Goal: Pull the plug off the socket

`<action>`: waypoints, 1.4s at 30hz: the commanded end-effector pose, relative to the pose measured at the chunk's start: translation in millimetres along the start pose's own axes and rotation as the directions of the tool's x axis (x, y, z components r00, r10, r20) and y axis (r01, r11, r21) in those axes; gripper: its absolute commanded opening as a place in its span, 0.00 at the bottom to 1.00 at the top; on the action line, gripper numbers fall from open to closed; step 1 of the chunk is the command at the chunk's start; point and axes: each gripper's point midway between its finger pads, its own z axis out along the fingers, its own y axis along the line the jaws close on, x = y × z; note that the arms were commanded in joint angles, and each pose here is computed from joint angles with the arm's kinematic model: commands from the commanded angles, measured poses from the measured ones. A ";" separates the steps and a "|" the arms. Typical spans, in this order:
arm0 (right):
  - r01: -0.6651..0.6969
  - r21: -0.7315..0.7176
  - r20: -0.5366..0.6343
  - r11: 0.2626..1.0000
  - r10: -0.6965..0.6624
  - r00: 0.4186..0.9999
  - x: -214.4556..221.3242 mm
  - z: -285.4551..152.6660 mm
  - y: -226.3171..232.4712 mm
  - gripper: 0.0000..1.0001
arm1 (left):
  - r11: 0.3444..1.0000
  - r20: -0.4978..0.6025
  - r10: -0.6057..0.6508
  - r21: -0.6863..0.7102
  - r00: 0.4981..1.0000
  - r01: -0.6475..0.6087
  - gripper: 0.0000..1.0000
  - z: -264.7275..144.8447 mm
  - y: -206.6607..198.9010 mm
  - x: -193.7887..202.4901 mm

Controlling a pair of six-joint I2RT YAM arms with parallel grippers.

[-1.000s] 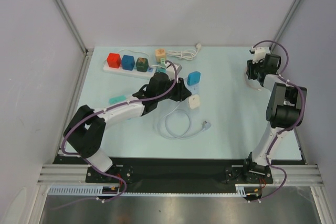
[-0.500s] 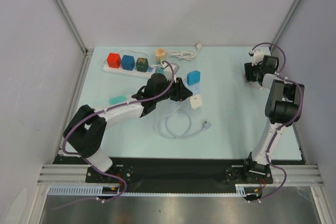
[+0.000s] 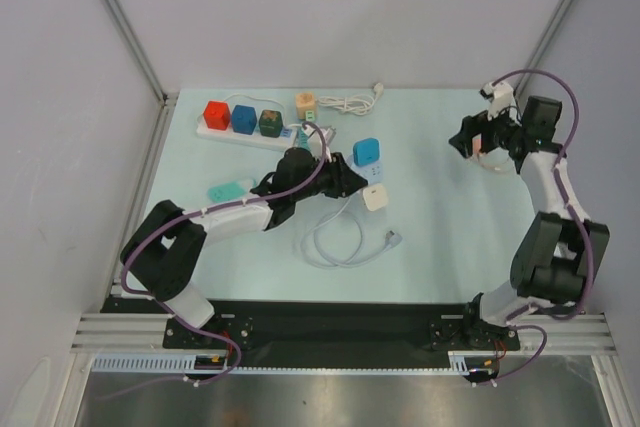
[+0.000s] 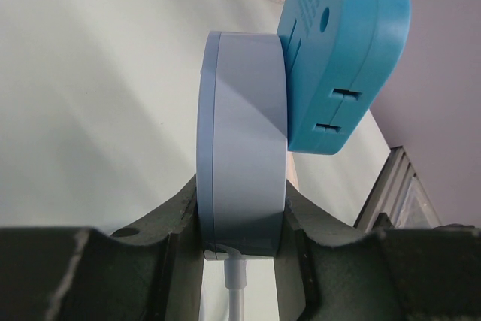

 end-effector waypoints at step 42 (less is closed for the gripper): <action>0.836 -0.399 0.339 0.377 -0.786 0.517 41.2 -43.6 310.6 0.87 | 0.756 -0.160 -0.654 -0.144 0.739 0.639 0.00 3.3 -26.6 18.2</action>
